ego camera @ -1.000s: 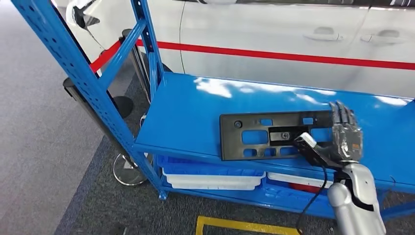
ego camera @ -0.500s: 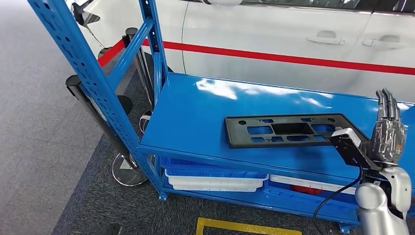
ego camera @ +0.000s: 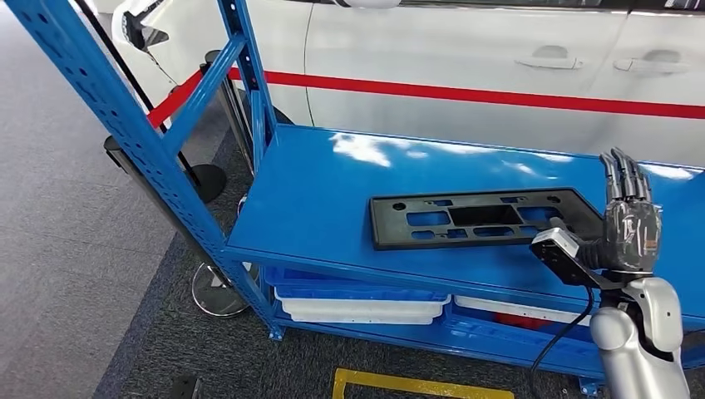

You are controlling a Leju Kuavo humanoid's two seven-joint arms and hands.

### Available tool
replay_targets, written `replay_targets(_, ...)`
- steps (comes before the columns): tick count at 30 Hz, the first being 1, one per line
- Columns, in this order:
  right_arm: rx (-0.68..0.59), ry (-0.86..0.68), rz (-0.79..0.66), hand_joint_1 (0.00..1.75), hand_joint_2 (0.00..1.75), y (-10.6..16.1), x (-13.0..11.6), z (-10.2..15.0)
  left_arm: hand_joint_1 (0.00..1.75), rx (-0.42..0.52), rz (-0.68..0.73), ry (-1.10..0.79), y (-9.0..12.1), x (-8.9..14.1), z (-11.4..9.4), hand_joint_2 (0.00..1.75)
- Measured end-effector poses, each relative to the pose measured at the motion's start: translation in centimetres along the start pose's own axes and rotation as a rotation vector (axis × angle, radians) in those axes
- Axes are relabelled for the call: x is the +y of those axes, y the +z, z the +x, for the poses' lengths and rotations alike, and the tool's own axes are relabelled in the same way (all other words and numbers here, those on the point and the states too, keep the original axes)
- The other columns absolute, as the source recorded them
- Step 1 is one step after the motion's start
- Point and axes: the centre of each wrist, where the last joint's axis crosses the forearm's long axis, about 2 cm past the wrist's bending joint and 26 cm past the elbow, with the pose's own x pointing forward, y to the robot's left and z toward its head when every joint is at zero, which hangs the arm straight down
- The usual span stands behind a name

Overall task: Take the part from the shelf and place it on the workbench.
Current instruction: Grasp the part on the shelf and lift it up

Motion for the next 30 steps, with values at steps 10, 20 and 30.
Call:
replay_targets(10,0.003,-0.018,0.120,0.00,1.75,5.3,1.8,0.7,0.00,0.018,0.033,0.017,0.4,0.3,-0.6,0.00)
replay_targets(20,0.026,-0.022,0.172,0.00,1.75,8.0,1.9,0.7,0.00,0.019,0.036,0.021,0.4,0.3,-0.7,0.00)
replay_targets(30,-0.022,-0.012,0.198,0.00,1.75,7.4,2.7,1.7,0.00,0.015,0.032,0.020,0.4,0.1,-0.6,0.00)
